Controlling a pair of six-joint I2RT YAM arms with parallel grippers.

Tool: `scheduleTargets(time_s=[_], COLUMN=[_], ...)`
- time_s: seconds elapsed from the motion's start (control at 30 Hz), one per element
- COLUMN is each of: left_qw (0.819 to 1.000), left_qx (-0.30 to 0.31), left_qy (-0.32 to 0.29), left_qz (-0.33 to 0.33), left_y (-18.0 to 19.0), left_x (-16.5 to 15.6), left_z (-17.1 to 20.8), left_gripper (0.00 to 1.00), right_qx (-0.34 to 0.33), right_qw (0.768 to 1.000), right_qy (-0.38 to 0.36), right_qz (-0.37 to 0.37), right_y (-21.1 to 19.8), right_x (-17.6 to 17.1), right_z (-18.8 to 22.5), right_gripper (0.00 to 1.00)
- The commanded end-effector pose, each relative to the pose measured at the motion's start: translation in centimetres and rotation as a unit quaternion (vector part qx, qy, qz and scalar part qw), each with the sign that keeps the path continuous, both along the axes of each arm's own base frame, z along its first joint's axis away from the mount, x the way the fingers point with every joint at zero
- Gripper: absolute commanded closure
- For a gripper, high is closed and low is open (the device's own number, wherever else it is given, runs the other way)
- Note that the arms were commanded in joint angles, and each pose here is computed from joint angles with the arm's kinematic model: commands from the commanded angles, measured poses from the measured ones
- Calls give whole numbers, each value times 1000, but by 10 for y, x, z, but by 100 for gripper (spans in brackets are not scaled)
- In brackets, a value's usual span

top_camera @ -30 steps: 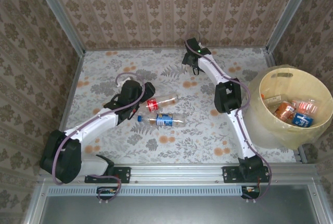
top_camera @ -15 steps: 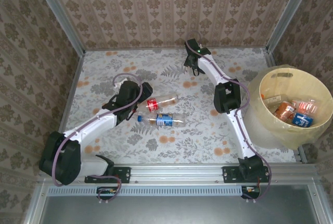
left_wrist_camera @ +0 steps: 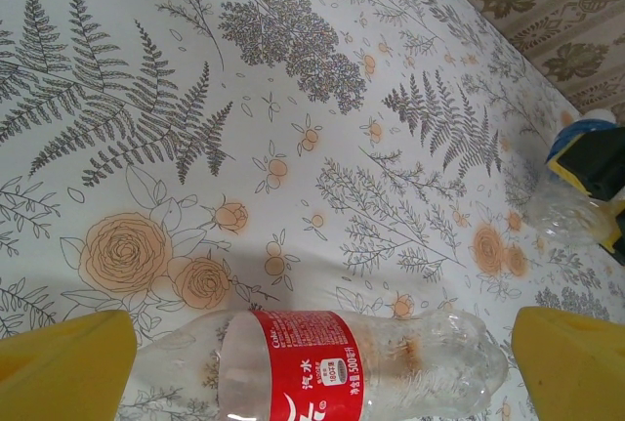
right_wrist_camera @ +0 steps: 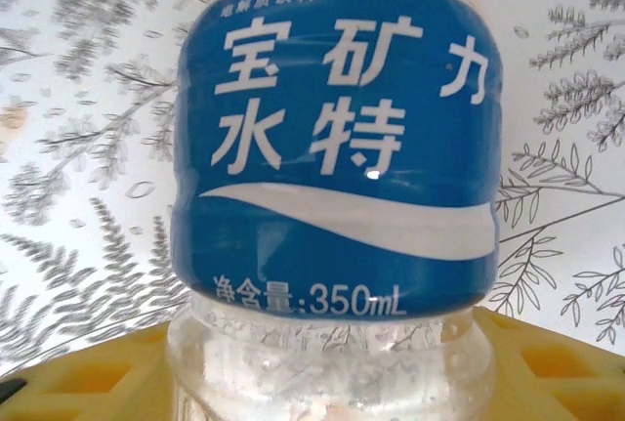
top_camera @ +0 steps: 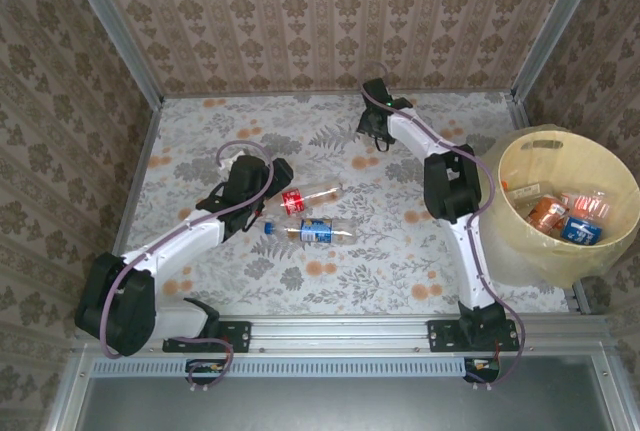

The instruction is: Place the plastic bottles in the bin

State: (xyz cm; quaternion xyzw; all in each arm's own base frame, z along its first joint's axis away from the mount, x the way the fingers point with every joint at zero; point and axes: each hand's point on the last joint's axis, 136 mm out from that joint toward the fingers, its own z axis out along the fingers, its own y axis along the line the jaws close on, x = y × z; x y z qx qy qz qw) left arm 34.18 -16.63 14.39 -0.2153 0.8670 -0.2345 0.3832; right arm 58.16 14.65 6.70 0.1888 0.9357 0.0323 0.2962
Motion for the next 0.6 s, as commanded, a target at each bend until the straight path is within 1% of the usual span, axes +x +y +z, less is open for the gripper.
scheduleTargets(time_s=[0.0, 0.2, 0.33, 0.57], left_qw=[1000, 1000, 1000, 1000], left_qx=[-2, -8, -12, -18], left_qy=[2, 2, 3, 1], left_qz=[11, 10, 9, 2], left_y=[5, 3, 2, -3], left_x=[-2, -2, -2, 0], left_z=[2, 2, 1, 3], left_gripper=[0, 0, 0, 0], right_qx=[21, 19, 20, 3], right_qw=[996, 989, 980, 962], right_qy=[-84, -129, -172, -231], right_qz=[37, 70, 102, 147], right_y=[11, 9, 6, -6], right_x=[9, -16, -43, -92], right_z=[62, 109, 147, 205], right_gripper=[43, 44, 49, 50])
